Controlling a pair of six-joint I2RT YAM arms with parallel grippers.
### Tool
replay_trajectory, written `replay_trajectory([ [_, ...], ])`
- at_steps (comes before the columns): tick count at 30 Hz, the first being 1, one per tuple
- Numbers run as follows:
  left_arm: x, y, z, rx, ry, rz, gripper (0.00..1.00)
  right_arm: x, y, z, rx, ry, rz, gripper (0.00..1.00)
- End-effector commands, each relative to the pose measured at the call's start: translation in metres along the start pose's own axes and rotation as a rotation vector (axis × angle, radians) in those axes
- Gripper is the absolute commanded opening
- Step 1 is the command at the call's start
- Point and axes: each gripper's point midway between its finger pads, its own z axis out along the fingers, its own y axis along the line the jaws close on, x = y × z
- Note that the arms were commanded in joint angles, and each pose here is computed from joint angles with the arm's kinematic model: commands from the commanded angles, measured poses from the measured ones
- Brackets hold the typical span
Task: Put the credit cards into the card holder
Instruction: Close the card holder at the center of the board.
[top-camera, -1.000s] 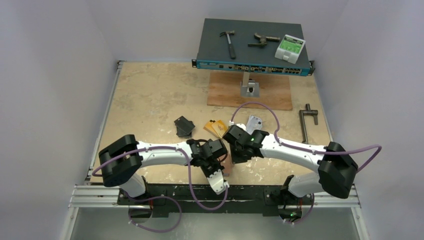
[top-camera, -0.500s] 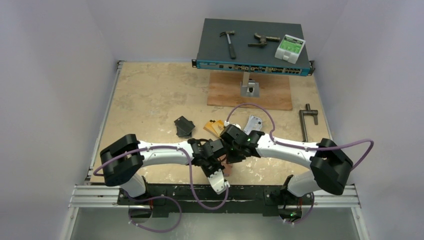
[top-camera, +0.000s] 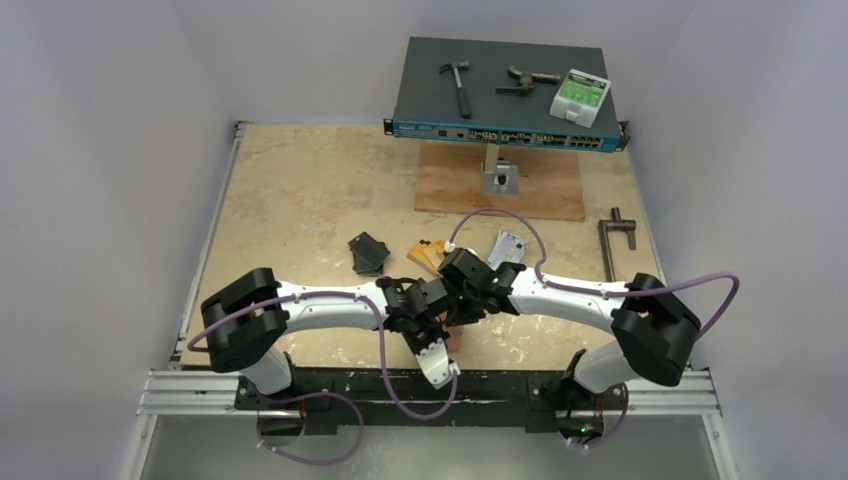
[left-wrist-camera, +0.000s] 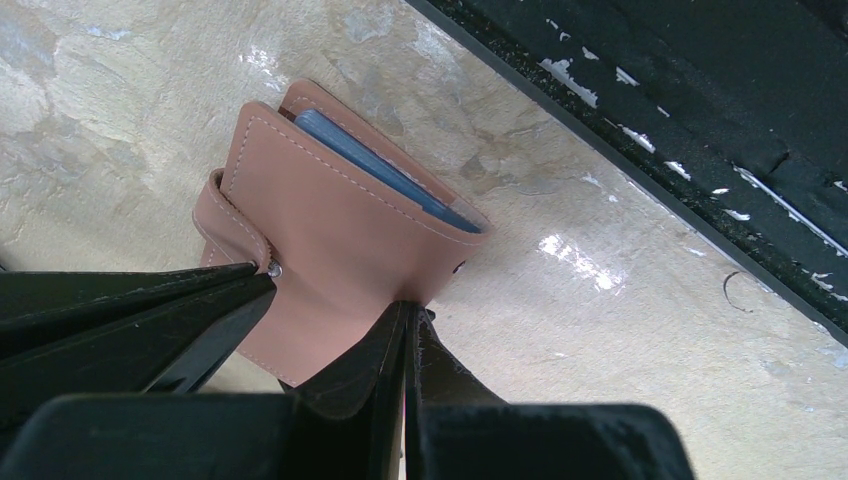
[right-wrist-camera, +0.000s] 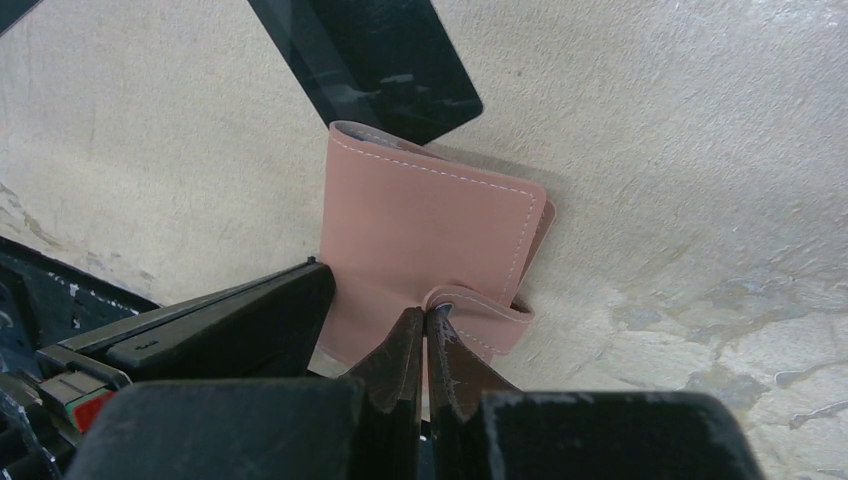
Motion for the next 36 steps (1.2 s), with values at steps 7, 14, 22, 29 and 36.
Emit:
replay_trajectory([
  [7, -0.006, 0.010, 0.003, -0.013, -0.024, -0.013, 0.01, 0.004, 0.001, 0.010, 0.005, 0.013, -0.027, 0.00],
  [14, -0.005, 0.010, 0.003, -0.013, -0.021, -0.017, 0.01, 0.008, -0.002, 0.015, 0.013, 0.028, -0.022, 0.00],
  [22, -0.006, 0.011, 0.003, -0.016, -0.022, -0.018, 0.01, 0.012, -0.008, 0.018, 0.042, 0.042, -0.020, 0.00],
  [29, -0.007, 0.013, 0.000, -0.021, -0.024, -0.023, 0.01, 0.019, -0.019, 0.023, 0.076, 0.058, -0.011, 0.00],
  [36, -0.007, 0.014, 0.000, -0.027, -0.022, -0.031, 0.01, 0.029, -0.025, 0.030, 0.085, 0.087, -0.004, 0.00],
])
